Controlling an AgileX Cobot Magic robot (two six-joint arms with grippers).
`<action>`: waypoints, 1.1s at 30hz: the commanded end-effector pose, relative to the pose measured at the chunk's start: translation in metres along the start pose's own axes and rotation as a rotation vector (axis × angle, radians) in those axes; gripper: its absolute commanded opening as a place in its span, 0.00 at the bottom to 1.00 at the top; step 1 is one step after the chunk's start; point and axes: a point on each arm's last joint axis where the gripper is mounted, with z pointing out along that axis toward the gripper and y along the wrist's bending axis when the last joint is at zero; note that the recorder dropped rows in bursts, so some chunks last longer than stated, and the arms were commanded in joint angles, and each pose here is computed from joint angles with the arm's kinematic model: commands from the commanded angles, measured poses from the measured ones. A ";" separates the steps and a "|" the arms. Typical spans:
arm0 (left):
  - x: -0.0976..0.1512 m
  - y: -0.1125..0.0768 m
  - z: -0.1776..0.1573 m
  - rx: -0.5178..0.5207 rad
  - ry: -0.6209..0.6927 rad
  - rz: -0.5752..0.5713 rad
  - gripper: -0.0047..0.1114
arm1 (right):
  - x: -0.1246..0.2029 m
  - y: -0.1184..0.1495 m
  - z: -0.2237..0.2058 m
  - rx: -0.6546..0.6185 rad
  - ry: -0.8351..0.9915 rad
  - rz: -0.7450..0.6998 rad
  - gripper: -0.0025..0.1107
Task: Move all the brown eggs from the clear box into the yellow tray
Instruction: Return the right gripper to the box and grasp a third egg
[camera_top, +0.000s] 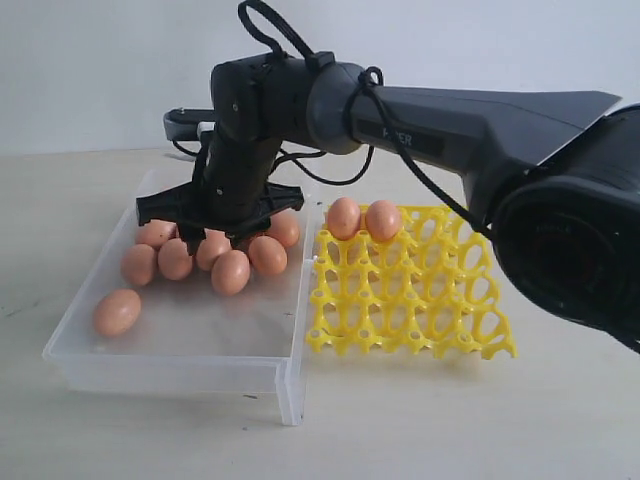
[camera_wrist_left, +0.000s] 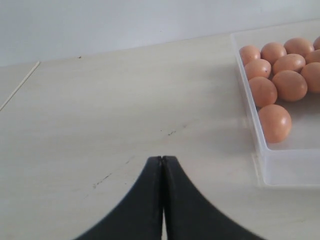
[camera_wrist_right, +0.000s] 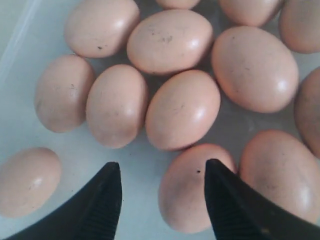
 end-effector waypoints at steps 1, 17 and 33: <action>-0.002 0.000 0.000 0.006 -0.013 -0.006 0.04 | 0.001 -0.005 0.012 0.011 0.014 0.018 0.47; -0.002 0.000 0.000 0.006 -0.013 -0.006 0.04 | 0.009 -0.004 0.028 -0.018 0.066 0.042 0.47; -0.002 0.000 0.000 0.006 -0.013 -0.006 0.04 | 0.014 -0.003 0.012 -0.008 0.148 -0.037 0.47</action>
